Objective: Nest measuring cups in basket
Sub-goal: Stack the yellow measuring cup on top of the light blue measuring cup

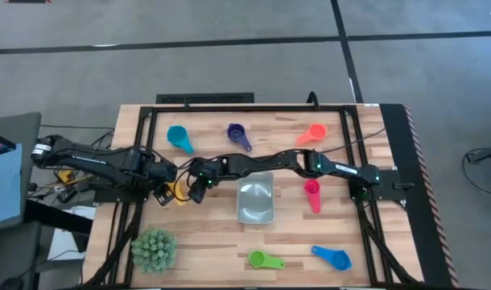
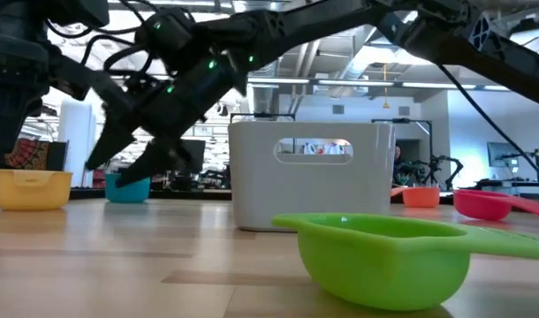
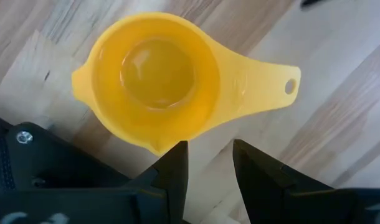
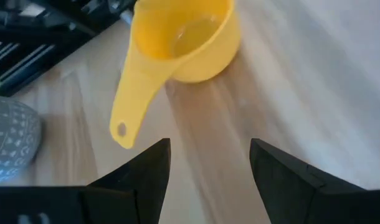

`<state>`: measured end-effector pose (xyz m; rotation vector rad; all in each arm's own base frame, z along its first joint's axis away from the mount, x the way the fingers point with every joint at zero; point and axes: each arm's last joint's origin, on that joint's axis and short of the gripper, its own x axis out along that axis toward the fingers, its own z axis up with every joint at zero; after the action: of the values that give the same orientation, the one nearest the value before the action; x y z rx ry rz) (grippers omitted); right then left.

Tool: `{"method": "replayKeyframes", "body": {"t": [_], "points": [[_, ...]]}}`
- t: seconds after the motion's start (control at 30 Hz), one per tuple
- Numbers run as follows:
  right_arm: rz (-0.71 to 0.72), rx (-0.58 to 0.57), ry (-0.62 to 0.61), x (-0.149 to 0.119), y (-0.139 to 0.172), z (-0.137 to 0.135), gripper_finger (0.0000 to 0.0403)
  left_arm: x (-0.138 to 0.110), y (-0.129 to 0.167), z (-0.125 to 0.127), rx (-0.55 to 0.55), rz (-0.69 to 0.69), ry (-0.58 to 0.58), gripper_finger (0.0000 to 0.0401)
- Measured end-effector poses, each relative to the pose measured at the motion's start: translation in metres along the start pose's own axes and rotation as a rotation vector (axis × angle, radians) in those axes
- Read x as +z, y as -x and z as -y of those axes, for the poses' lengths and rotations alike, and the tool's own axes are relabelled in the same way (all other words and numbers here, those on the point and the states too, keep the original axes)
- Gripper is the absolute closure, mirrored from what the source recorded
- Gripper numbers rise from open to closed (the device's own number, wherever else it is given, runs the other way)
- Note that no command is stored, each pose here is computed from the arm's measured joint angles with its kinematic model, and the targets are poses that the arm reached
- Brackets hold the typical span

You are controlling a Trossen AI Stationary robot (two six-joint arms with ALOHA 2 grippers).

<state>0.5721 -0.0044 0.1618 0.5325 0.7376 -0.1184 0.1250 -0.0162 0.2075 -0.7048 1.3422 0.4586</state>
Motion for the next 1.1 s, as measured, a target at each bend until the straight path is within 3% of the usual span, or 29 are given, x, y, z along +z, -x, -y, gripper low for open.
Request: {"method": "replayKeyframes", "body": {"t": [0.23, 0.53, 0.7, 0.97, 1.1], "points": [[-0.013, -0.124, 0.021, 0.039, 0.066, 0.012, 0.0170, 0.000, 0.001, 0.000, -0.001, 0.005, 0.022, 0.0287], [-0.061, -0.325, -0.027, 0.062, 0.101, 0.069, 0.0172, 0.005, 0.029, 0.006, -0.033, 0.138, 0.056, 0.0287], [-0.122, -0.394, -0.076, 0.063, 0.107, 0.102, 0.0177, 0.001, 0.037, 0.001, -0.025, 0.170, 0.147, 0.0287], [-0.155, -0.379, -0.017, 0.062, 0.105, 0.105, 0.0190, -0.003, 0.038, 0.001, -0.004, 0.246, 0.269, 0.0287], [-0.069, -0.246, -0.076, 0.069, 0.091, 0.107, 0.0197, -0.001, 0.039, 0.001, 0.011, 0.299, 0.312, 0.0287]]}}
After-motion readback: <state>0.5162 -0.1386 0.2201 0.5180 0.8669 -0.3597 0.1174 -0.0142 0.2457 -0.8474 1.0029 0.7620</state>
